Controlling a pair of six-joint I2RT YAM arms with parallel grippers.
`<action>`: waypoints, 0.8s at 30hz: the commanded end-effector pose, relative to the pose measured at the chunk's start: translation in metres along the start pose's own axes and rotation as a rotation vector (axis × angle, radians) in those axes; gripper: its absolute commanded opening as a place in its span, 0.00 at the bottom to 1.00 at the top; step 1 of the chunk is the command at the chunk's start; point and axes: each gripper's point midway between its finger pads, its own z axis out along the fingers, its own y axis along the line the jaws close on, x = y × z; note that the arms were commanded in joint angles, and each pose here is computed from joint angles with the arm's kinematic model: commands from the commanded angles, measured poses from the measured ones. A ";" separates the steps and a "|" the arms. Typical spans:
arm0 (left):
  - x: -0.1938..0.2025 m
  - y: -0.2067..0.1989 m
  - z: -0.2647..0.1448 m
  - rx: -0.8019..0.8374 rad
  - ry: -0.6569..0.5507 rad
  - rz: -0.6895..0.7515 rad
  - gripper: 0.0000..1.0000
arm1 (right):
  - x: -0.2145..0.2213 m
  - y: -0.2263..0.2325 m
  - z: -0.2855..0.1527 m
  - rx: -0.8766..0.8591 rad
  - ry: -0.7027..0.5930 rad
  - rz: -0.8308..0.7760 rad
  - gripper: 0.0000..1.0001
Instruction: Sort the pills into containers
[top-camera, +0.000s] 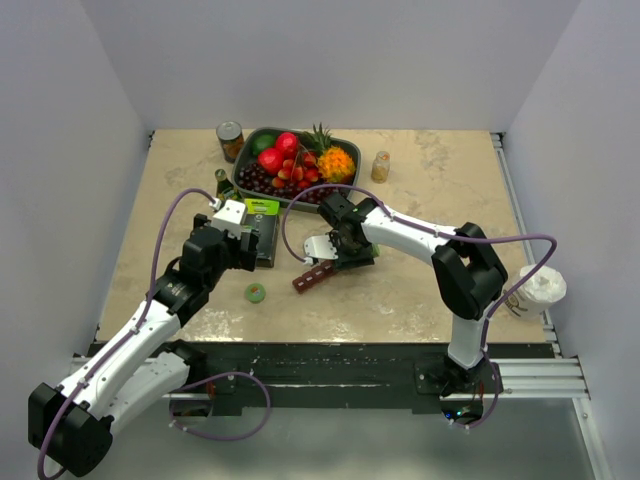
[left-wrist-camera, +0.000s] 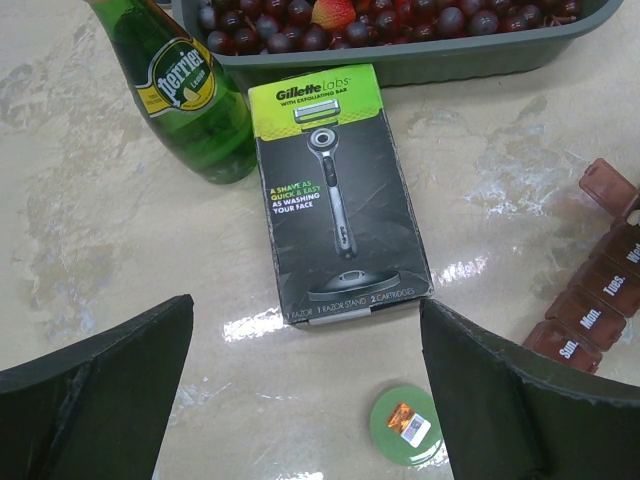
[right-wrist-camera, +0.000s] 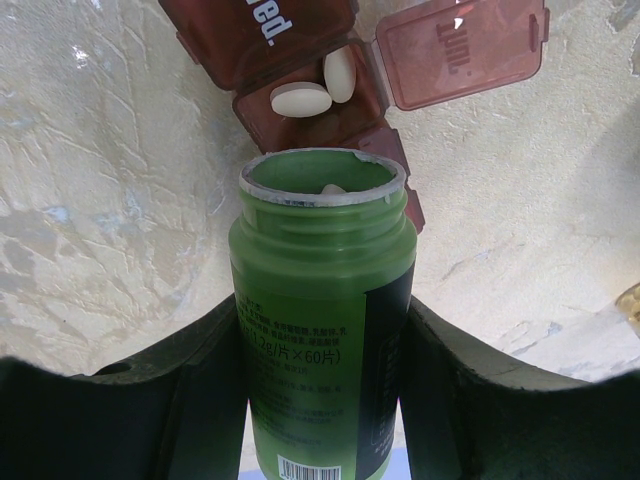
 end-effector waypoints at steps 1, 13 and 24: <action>-0.018 0.004 -0.003 -0.014 -0.050 -0.025 0.99 | -0.008 -0.005 -0.007 0.007 -0.025 0.019 0.00; -0.017 0.009 -0.004 -0.043 -0.045 -0.039 0.99 | -0.020 -0.006 -0.022 0.017 -0.142 0.102 0.00; -0.022 -0.009 -0.009 0.053 -0.048 -0.132 0.99 | -0.054 -0.020 -0.098 0.016 -0.556 0.296 0.00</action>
